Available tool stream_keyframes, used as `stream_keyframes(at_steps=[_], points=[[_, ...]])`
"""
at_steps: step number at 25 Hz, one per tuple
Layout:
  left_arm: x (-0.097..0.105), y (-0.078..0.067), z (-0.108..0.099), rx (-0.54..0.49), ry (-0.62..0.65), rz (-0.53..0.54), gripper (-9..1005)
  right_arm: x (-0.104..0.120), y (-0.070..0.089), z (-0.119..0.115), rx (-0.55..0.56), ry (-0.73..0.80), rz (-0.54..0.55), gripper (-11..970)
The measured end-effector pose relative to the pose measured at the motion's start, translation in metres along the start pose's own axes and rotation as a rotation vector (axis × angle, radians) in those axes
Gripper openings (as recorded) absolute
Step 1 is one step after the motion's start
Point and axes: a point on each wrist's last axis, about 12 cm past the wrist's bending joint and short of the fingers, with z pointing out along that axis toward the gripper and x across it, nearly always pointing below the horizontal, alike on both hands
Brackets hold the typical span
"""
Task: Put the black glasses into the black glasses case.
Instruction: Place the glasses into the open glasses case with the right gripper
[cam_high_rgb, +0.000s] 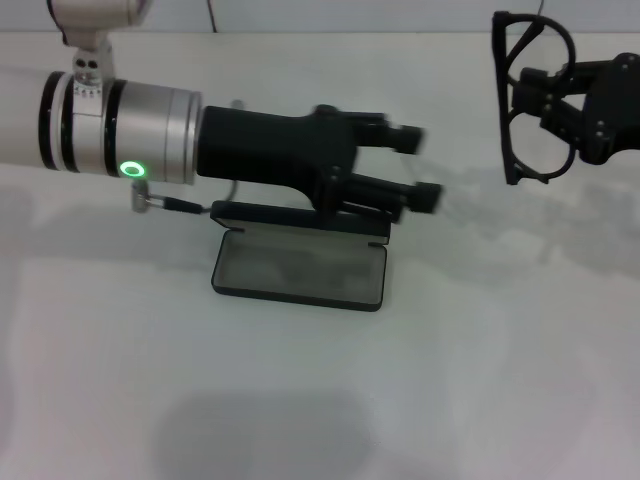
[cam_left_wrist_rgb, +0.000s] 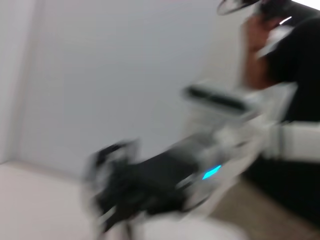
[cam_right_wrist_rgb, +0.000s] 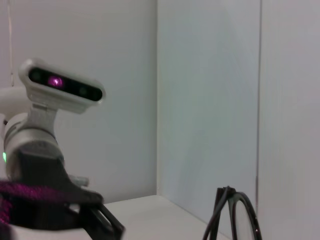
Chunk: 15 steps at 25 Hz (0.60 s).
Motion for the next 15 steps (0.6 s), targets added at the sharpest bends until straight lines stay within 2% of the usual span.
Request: stream_keyframes(at_steps=[4, 7, 11, 15], points=[[0.011, 0.019, -0.012, -0.201, 0.189, 0.012, 855, 0.001, -0.001, -0.004, 0.014, -0.003, 0.002, 113], [0.014, 0.028, -0.014, -0.277, 0.328, 0.004, 838, 0.001, -0.001, -0.005, 0.013, -0.002, 0.002, 113], [0.014, 0.028, -0.01, -0.257, 0.426, 0.029, 769, 0.004, 0.0, -0.009, 0.017, 0.003, 0.006, 114], [0.012, 0.023, -0.01, -0.21, 0.457, 0.048, 700, 0.005, 0.0, -0.01, 0.016, 0.006, 0.006, 114]])
